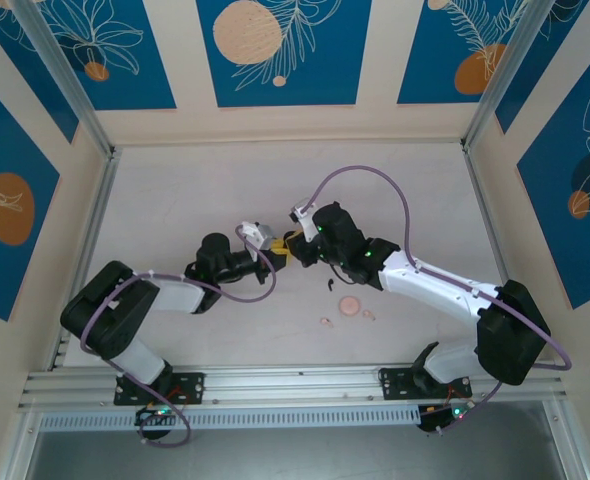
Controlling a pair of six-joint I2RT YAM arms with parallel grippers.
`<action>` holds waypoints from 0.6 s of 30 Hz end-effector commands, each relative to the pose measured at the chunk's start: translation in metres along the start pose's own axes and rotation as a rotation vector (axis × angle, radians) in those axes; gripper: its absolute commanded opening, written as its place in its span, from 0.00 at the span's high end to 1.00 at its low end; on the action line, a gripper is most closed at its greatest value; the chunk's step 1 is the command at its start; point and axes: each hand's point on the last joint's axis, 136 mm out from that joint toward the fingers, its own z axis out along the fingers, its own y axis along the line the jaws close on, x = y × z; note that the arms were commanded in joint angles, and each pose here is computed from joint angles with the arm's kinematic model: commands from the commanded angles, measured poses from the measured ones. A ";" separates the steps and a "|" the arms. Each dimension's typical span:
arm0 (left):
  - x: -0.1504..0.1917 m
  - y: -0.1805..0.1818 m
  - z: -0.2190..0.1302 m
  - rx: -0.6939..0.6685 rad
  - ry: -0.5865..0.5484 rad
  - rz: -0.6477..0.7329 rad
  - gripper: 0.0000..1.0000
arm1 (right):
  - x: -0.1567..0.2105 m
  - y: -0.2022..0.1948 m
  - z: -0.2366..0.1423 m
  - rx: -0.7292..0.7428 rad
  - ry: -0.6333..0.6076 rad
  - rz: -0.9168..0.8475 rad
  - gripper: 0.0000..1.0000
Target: Insert the wireless bluetooth earbuds into the charging case
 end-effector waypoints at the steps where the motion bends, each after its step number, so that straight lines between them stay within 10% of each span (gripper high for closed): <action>1: -0.038 0.000 -0.003 -0.031 -0.106 0.097 0.92 | 0.027 0.004 0.005 0.002 0.112 0.094 0.80; 18: -0.037 -0.001 -0.003 -0.031 -0.101 0.107 0.92 | 0.014 0.010 0.004 -0.066 0.081 0.253 0.68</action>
